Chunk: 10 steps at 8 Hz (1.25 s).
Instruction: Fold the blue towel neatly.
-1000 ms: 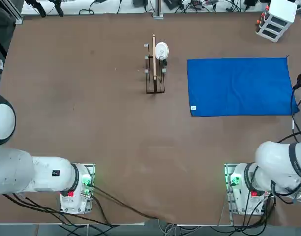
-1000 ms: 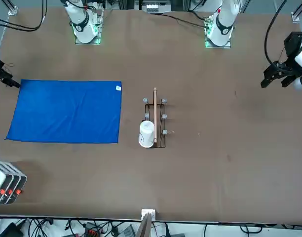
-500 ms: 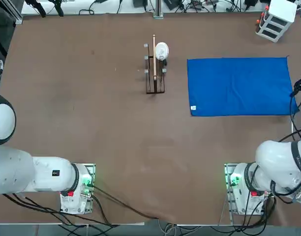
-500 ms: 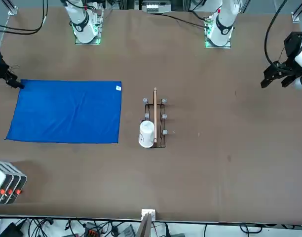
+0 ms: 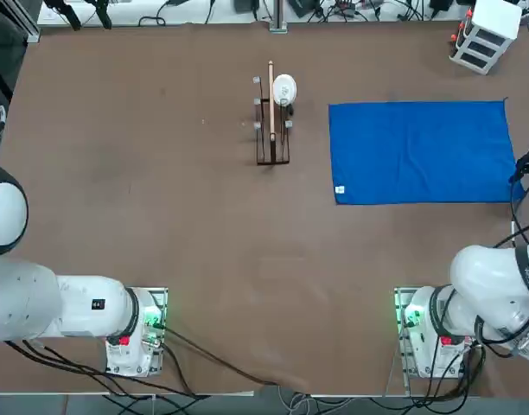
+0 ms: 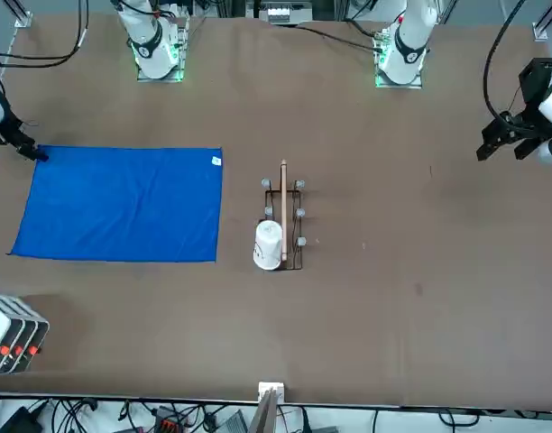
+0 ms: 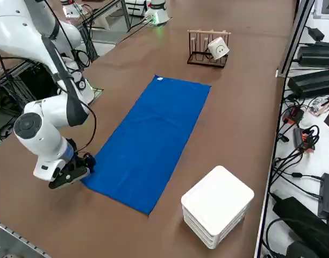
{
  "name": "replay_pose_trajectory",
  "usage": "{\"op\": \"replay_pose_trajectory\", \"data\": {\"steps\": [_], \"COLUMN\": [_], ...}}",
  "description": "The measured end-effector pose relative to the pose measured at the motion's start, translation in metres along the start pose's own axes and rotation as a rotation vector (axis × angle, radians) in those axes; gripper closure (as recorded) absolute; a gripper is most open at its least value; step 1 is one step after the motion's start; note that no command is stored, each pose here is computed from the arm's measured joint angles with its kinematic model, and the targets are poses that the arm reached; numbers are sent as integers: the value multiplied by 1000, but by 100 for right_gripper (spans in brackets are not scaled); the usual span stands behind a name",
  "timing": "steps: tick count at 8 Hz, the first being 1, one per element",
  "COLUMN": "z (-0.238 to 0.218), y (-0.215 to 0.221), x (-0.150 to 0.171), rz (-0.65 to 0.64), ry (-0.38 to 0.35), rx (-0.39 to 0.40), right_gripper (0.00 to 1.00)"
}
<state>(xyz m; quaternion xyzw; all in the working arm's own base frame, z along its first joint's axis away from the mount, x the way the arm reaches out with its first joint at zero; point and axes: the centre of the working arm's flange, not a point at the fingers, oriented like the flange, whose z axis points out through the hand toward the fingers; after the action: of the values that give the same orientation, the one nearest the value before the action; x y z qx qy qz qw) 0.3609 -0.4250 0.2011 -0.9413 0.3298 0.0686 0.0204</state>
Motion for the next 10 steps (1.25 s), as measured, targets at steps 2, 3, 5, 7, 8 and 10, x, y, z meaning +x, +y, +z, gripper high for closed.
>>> {"op": "replay_pose_trajectory", "data": {"steps": [2,3,5,7,8,10], "z": [7,9,8,8,8,6], "y": [0,-1,-1,-1,-1,3], "x": [0,0,0,0,0,1], "rz": [-1,-2,-2,-2,-2,-4], "ry": [-10,-11,-9,-9,-9,-4], "rx": [0,1,1,1,1,1], "right_gripper": [8,15,41,58,82,93]}}
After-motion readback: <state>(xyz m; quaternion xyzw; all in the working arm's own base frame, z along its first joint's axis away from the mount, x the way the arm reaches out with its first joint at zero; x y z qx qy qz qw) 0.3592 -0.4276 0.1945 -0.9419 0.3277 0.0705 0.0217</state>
